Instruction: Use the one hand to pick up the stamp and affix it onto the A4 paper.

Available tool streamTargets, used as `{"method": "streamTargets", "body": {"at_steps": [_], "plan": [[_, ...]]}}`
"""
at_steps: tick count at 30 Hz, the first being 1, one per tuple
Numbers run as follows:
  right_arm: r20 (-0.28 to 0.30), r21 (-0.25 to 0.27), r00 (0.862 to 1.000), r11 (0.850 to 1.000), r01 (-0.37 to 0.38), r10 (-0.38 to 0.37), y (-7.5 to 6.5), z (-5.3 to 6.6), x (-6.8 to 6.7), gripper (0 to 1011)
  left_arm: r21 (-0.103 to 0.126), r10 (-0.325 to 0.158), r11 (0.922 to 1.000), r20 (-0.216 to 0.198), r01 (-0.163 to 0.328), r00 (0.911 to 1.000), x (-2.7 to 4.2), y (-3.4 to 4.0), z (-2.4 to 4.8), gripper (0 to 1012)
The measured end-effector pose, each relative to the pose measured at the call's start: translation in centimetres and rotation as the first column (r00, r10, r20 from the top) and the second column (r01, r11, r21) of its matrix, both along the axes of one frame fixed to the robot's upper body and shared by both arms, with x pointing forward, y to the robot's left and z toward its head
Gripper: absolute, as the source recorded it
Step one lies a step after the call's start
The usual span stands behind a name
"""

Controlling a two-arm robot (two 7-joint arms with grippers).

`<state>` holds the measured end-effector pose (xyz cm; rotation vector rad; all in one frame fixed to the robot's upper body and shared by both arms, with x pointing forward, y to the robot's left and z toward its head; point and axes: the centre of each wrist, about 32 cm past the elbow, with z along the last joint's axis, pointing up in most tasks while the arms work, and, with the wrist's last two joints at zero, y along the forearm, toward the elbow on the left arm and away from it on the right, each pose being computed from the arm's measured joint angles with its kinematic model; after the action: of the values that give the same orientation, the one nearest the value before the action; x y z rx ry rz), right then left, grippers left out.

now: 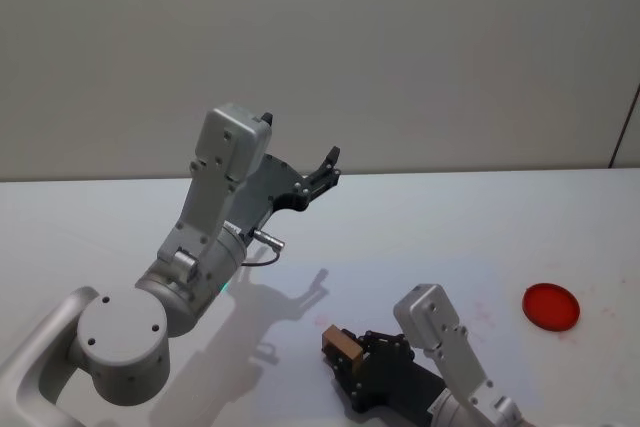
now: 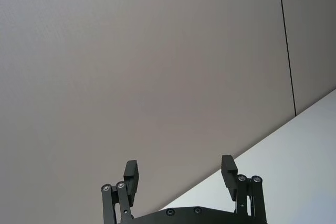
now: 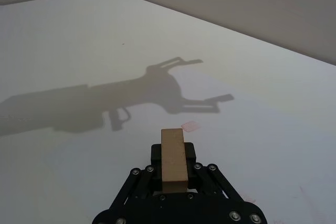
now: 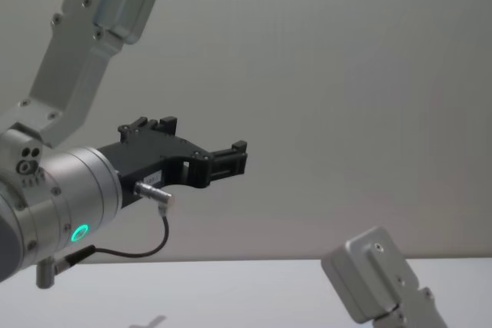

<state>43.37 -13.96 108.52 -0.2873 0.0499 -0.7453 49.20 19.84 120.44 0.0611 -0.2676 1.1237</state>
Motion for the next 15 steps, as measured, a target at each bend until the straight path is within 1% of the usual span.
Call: {"method": "streamTargets", "body": {"at_steps": [3, 9, 13, 15], "plan": [[-0.002, 0.012, 1.0, 1.0, 0.003, -0.003, 0.0, 0.1, 0.0, 219, 0.0, 0.0, 1.0, 0.0, 0.0, 1.0, 0.0, 0.0, 0.0, 1001], [-0.015, 0.04, 1.0, 0.999, 0.014, -0.013, 0.2, 0.9, 0.1, 219, 0.0, 0.0, 1.0, 0.0, 0.0, 1.0, 0.0, 0.0, 0.0, 1001], [-0.017, 0.068, 1.0, 0.997, 0.019, -0.018, 0.3, 1.7, 0.2, 219, 0.0, 0.0, 1.0, 0.0, 0.0, 1.0, 0.0, 0.0, 0.0, 1001], [-0.013, 0.098, 1.0, 0.995, 0.02, -0.019, 0.5, 2.5, 0.3, 219, 0.0, 0.0, 1.0, 0.0, 0.0, 1.0, 0.0, 0.0, 0.0, 1001]]}}
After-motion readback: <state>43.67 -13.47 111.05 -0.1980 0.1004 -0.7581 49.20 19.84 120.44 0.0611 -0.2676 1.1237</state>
